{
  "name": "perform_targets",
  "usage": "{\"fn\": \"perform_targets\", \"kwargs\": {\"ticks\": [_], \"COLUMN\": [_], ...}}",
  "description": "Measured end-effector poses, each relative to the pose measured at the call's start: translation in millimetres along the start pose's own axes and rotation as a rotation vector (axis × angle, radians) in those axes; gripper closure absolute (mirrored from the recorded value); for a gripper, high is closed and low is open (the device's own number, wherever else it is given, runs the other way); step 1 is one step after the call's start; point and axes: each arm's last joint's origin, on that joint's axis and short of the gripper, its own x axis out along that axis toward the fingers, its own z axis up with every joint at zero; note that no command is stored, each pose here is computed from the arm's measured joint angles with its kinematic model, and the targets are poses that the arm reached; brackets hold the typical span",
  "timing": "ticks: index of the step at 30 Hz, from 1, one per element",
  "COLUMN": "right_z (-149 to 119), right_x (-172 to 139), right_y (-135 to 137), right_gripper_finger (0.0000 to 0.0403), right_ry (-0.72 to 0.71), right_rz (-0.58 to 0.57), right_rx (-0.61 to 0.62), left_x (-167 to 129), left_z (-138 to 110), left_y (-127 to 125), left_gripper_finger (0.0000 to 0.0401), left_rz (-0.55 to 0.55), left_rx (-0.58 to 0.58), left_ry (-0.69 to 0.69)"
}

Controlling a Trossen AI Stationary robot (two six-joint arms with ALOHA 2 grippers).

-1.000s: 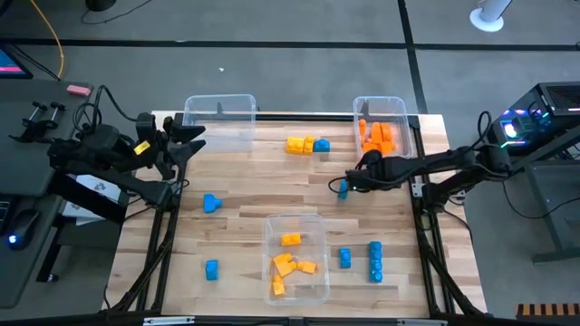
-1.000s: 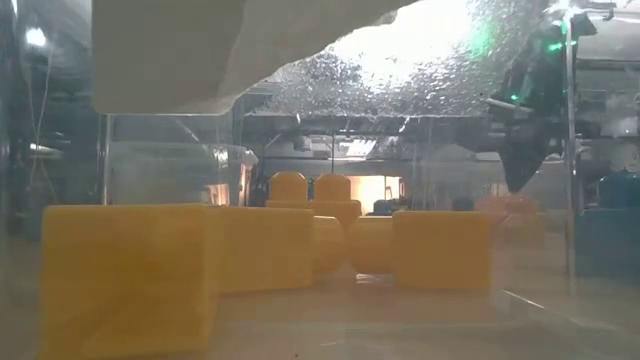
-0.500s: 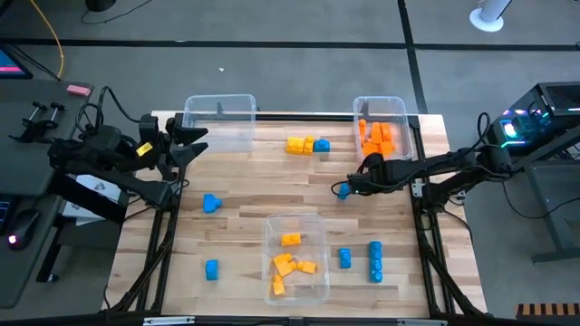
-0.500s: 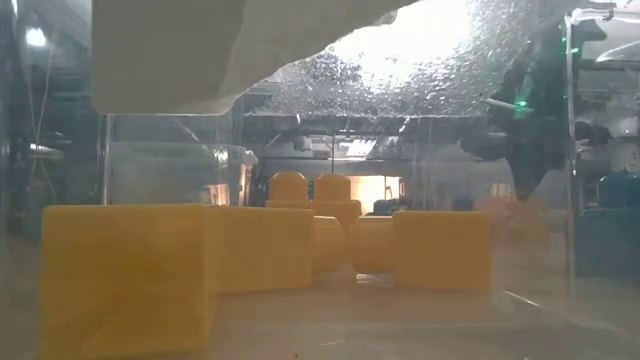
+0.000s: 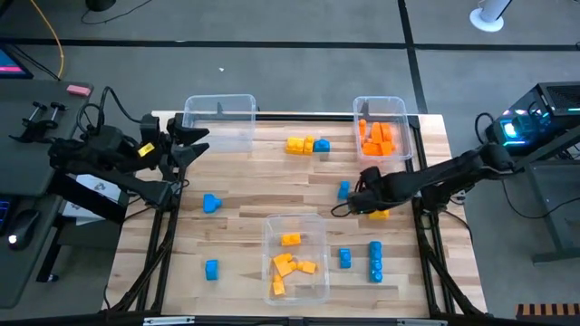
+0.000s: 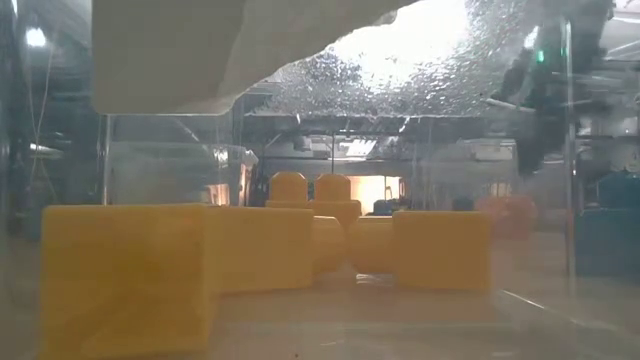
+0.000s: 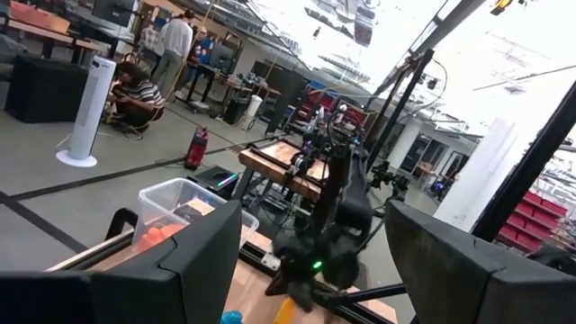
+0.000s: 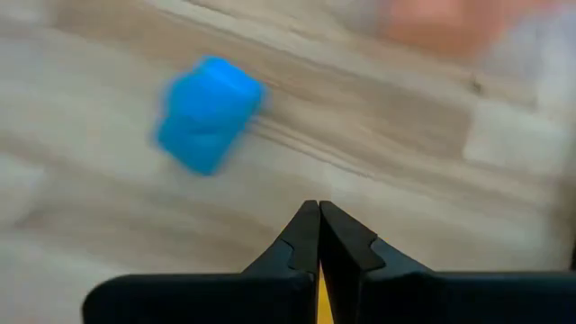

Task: Sort blocks
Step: Put the yellow game piece into the bottom transparent bin

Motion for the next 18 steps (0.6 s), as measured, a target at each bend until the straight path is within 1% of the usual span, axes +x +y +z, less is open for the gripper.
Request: {"fn": "perform_targets", "kwargs": {"ticks": [2, 4, 7, 9, 11, 13, 15, 18], "right_z": [5.1, 9.2, 14.2, 14.9, 13.6, 11.8, 11.3, 9.0], "right_x": [-20.0, -39.2, -55.3, -57.1, -52.3, -44.0, -34.2, -18.7], "right_y": [5.4, 9.6, 10.8, 10.8, 8.2, 4.9, 3.4, 4.9], "right_gripper_finger": [0.0403, 0.0403, 0.0398, 0.0381, 0.0351, 0.0311, 0.0265, 0.0196], "right_ry": [-0.009, 0.030, 0.155, 0.246, 0.335, 0.411, 0.458, 0.501], "right_rz": [0.072, 0.159, 0.259, 0.311, 0.326, 0.322, 0.300, 0.280], "right_rx": [-0.158, -0.306, -0.409, -0.487, -0.541, -0.590, -0.625, -0.732], "left_x": [0.0, -0.2, -0.2, -0.1, -0.2, -0.2, -0.2, -0.3], "left_z": [0.0, 0.1, 0.1, -0.1, -0.3, -0.8, -1.7, -1.8], "left_y": [0.0, 0.1, 0.1, -0.2, -0.7, -0.8, -1.0, -1.1], "left_gripper_finger": [0.0140, 0.0140, 0.0140, 0.0140, 0.0140, 0.0140, 0.0140, 0.0140], "left_rz": [0.000, 0.000, 0.000, -0.011, -0.028, -0.036, -0.048, -0.054], "left_rx": [0.000, 0.000, 0.000, 0.002, 0.002, 0.004, 0.008, 0.008], "left_ry": [0.000, -0.001, 0.000, 0.005, 0.011, 0.019, 0.031, 0.033]}}
